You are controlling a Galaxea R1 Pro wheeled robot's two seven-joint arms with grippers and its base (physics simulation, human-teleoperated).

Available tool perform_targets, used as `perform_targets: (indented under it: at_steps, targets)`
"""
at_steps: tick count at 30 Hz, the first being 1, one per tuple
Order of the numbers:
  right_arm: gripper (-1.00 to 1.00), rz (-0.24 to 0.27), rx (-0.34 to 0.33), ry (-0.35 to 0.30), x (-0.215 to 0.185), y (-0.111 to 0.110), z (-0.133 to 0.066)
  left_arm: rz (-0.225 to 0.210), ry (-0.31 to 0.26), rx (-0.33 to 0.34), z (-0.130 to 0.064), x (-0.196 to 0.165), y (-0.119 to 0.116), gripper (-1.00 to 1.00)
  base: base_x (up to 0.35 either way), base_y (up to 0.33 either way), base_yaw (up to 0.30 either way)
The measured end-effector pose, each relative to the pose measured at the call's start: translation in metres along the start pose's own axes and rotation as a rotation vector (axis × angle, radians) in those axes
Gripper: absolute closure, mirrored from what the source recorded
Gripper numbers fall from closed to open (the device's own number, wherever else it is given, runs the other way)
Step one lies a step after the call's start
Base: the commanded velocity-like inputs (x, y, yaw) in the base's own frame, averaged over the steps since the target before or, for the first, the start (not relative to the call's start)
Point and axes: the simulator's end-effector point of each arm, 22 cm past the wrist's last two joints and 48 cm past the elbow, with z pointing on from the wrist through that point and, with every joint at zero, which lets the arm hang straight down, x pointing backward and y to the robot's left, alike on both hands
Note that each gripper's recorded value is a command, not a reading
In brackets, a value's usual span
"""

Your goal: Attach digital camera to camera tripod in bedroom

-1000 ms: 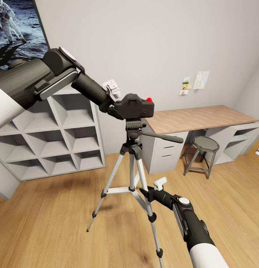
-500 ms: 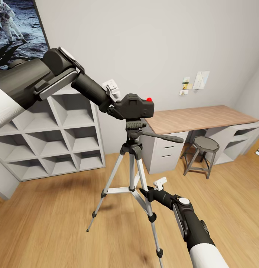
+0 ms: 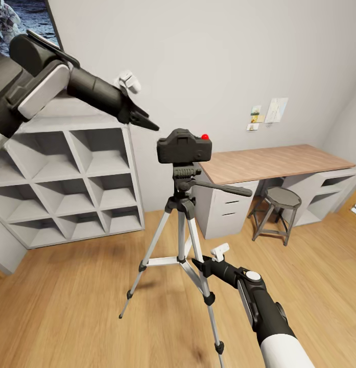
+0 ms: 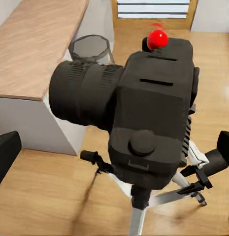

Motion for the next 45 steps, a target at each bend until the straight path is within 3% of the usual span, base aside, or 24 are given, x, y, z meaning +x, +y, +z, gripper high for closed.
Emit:
perform_targets:
  at_steps: [3, 8, 11, 15, 18, 20, 22, 23, 24, 27, 29, 31, 33, 36, 40, 41, 45]
  targets:
    - [1.00, 0.000, 0.000, 0.000, 0.000, 0.000, 0.000, -0.022, -0.063, -0.028, -0.024, -0.011, 0.012, -1.00, 0.000, 0.000, 0.000]
    - [1.00, 0.000, 0.000, -0.001, 0.000, 0.000, 0.000, -0.061, -0.108, -0.059, -0.051, -0.009, 0.029, -1.00, 0.000, 0.000, 0.000]
    - [1.00, 0.000, 0.000, 0.000, 0.000, 0.000, 0.000, -0.114, -0.130, -0.074, -0.066, -0.002, 0.042, -1.00, 0.000, 0.000, 0.000]
    - [1.00, 0.001, -0.001, -0.001, 0.000, 0.000, 0.000, -0.238, -0.152, -0.113, -0.086, 0.026, 0.075, -1.00, 0.000, 0.000, 0.000]
    - [1.00, 0.002, 0.000, -0.002, 0.000, 0.000, 0.000, -0.324, -0.144, -0.132, -0.089, 0.055, 0.092, -1.00, 0.000, 0.000, 0.000]
    - [1.00, 0.003, 0.000, -0.001, 0.000, 0.000, 0.000, -0.444, -0.104, -0.140, -0.073, 0.111, 0.108, -1.00, 0.000, 0.000, 0.000]
    - [1.00, 0.007, -0.001, -0.002, 0.000, 0.000, 0.001, -0.631, -0.022, -0.154, -0.044, 0.210, 0.118, -1.00, 0.000, 0.000, 0.000]
    - [1.00, 0.007, -0.001, -0.002, 0.000, 0.000, 0.001, -0.680, -0.001, -0.164, -0.038, 0.235, 0.119, -1.00, 0.000, 0.000, 0.000]
    - [1.00, 0.007, -0.001, -0.001, 0.000, 0.001, 0.000, -0.758, 0.037, -0.192, -0.032, 0.277, 0.122, -1.00, 0.000, 0.000, 0.000]
    - [1.00, 0.008, -0.002, -0.002, -0.001, 0.001, 0.000, -0.898, 0.132, -0.264, -0.020, 0.366, 0.120, -1.00, 0.000, 0.000, 0.000]
    - [1.00, 0.008, -0.002, -0.002, -0.001, 0.001, 0.001, -0.954, 0.175, -0.303, -0.015, 0.407, 0.116, -1.00, 0.000, 0.000, 0.000]
    - [1.00, 0.008, -0.002, -0.002, -0.001, 0.001, 0.001, -1.009, 0.239, -0.349, -0.004, 0.470, 0.101, -1.00, 0.000, 0.000, 0.000]
    - [1.00, 0.006, -0.002, -0.001, -0.001, 0.000, 0.000, -1.033, 0.275, -0.369, 0.005, 0.510, 0.085, -1.00, 0.000, 0.000, 0.000]
    - [1.00, 0.006, -0.003, 0.000, -0.001, 0.001, 0.000, -1.064, 0.343, -0.383, 0.026, 0.587, 0.041, -1.00, 0.000, 0.000, 0.000]
    - [1.00, 0.009, -0.004, -0.001, -0.001, 0.001, 0.000, -1.114, 0.452, -0.349, 0.059, 0.680, -0.053, -1.00, 0.000, 0.000, 0.000]
    - [1.00, 0.009, -0.004, -0.002, -0.001, 0.001, 0.000, -1.125, 0.465, -0.338, 0.064, 0.690, -0.069, -1.00, 0.000, 0.000, 0.000]
    - [1.00, 0.013, -0.005, -0.004, -0.001, 0.001, 0.000, -1.194, 0.562, -0.253, 0.086, 0.744, -0.172, -1.00, 0.000, 0.000, 0.000]
